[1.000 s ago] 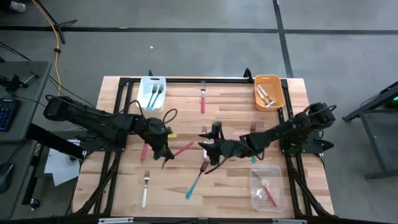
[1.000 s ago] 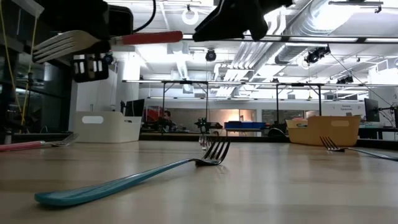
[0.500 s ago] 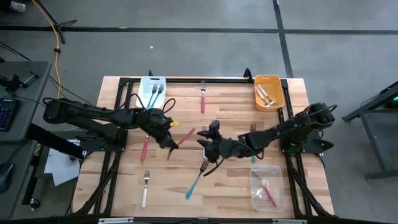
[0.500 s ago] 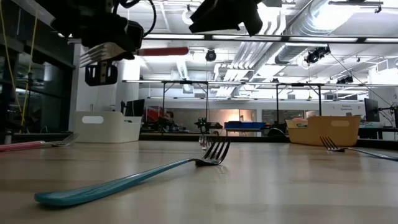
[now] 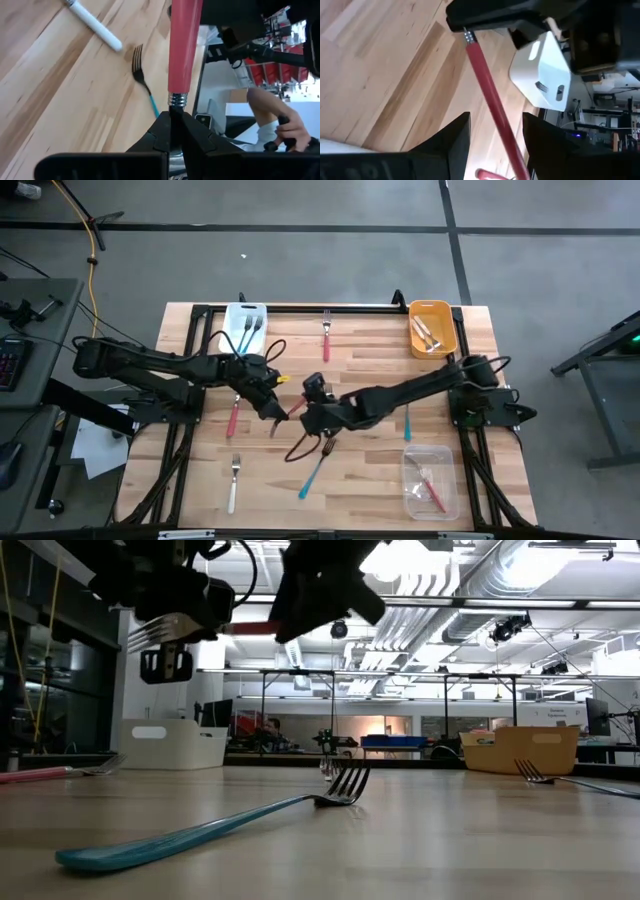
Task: Sort silverware by color (type)
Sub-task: Put the bottom left light red fork into the transparent bin
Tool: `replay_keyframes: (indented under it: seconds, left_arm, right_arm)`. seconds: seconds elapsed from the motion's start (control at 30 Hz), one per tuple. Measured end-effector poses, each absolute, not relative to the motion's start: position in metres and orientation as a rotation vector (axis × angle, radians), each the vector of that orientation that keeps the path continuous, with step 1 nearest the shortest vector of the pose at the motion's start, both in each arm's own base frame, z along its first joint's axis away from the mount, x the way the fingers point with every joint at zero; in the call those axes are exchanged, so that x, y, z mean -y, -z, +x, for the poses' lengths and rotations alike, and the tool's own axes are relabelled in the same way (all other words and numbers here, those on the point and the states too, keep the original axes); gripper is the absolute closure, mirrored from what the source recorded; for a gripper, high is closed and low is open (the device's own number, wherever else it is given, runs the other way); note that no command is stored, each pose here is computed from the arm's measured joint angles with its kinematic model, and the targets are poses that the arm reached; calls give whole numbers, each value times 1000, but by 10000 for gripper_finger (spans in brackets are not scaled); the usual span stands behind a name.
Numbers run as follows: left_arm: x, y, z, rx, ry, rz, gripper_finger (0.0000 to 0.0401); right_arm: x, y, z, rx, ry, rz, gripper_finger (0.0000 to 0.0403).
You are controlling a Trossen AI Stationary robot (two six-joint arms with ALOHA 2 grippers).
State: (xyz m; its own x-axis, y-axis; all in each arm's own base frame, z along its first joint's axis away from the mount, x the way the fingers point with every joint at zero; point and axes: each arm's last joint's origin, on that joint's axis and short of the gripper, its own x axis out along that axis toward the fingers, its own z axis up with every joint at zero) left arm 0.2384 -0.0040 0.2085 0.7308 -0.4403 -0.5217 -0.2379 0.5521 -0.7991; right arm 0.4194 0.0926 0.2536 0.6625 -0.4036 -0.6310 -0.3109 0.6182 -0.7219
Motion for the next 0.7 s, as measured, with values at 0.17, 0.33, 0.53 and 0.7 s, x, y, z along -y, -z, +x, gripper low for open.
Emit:
replay_keyframes:
  seconds: [0.17,0.33,0.53,0.7]
  left_arm:
    - [4,-208,238,-780,137,-995,386]
    - [4,-207,238,-784,138,-986,386]
    - [5,-207,238,-786,153,-976,385]
    - [4,-207,238,-776,162,-924,381]
  right_arm:
    - [-91,-249,434,-943,55,-956,245]
    - [-91,-250,439,-953,52,-961,306]
    - [-93,-246,436,-989,10,-965,378]
    - [-92,-245,435,-995,13,-879,371]
